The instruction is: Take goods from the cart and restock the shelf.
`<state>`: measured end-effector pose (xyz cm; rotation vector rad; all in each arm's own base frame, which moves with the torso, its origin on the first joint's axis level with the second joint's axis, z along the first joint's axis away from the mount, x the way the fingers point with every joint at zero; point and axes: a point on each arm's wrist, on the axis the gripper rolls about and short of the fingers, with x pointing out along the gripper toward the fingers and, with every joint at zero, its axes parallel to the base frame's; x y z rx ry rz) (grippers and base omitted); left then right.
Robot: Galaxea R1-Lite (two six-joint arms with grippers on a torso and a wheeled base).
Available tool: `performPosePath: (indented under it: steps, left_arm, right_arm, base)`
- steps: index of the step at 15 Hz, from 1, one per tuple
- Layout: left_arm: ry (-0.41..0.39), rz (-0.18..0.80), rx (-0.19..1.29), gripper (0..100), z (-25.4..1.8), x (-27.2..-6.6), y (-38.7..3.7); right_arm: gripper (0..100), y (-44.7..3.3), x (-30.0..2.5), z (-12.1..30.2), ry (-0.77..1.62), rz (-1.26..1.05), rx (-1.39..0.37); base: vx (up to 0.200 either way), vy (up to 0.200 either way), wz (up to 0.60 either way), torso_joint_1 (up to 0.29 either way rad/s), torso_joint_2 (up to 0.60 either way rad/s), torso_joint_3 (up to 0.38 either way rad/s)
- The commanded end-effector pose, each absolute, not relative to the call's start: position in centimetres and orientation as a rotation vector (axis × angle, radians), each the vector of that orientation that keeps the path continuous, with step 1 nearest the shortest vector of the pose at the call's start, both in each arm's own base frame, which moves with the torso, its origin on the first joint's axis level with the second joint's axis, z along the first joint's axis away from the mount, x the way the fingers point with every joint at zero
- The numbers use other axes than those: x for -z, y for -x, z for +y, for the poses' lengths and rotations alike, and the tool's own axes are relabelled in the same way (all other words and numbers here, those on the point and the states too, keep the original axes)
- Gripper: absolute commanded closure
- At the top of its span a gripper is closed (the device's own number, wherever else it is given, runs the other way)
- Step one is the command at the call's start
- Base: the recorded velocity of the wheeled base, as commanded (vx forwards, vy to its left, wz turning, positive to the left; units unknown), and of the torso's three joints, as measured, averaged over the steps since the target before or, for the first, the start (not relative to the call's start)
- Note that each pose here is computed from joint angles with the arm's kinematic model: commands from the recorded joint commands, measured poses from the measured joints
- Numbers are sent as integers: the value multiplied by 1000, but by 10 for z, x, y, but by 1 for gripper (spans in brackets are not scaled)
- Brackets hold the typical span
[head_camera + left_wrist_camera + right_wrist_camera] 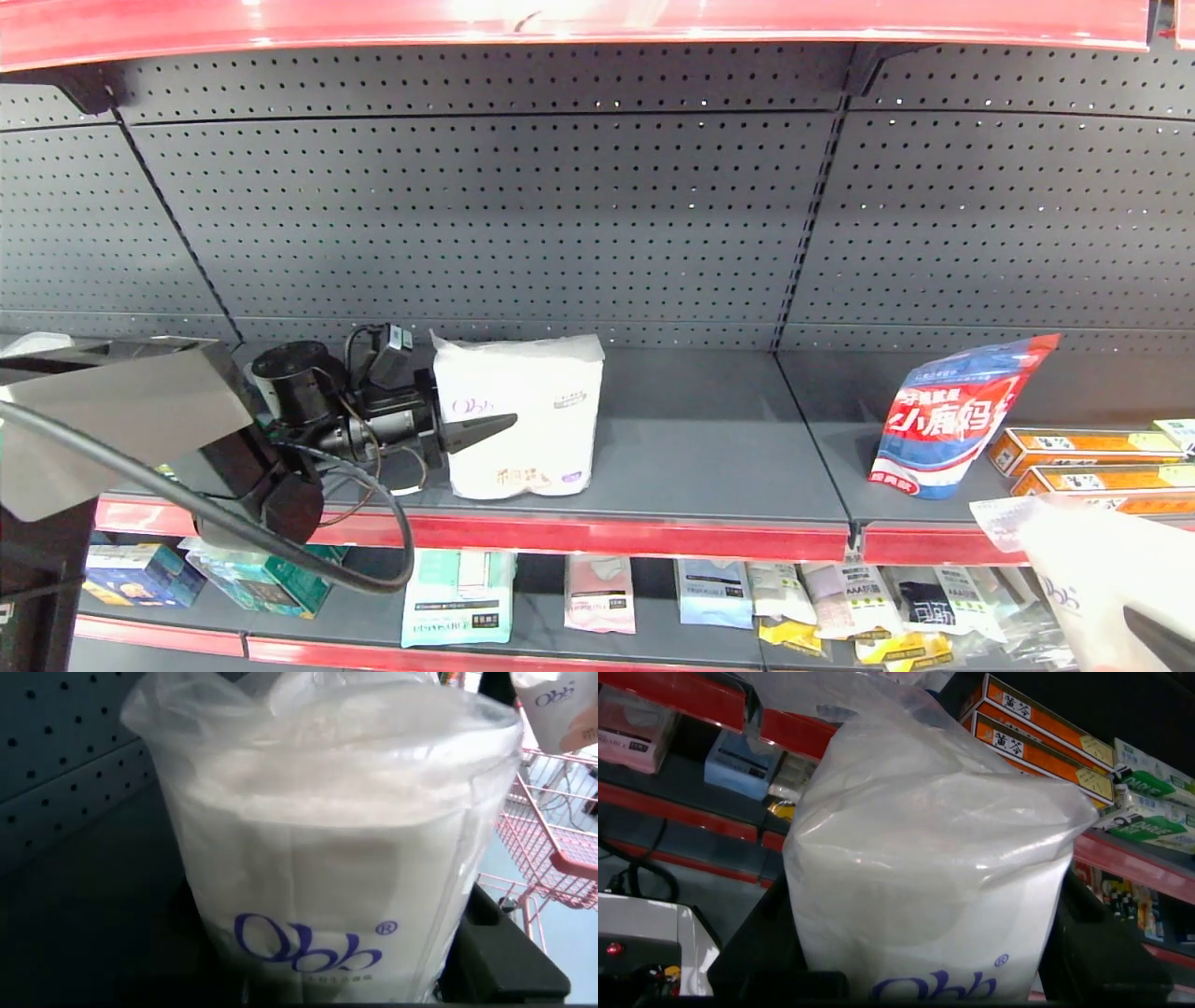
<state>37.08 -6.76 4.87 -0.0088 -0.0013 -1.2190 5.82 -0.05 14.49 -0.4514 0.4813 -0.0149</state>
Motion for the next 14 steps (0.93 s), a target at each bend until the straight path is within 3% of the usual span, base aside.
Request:
performPosePath:
  steps: [1, 6, 14]
  left_arm:
    - [12, 5, 1243, 100, -70, -45, -369]
    - [19, 20, 1249, 100, -69, -32, -373]
    - [-18, -26, 1235, 100, -68, -39, -379]
  right_arm:
    - [100, -58, -145, 0, 452, 482, 14]
    - [100, -58, -145, 0, 453, 484, 15]
    - [100, -60, -143, -1, 464, 500, 22]
  base:
    - [0, 0, 0, 0, 0, 0]
    - [0, 0, 0, 0, 0, 0]
    - [0, 0, 0, 0, 0, 0]
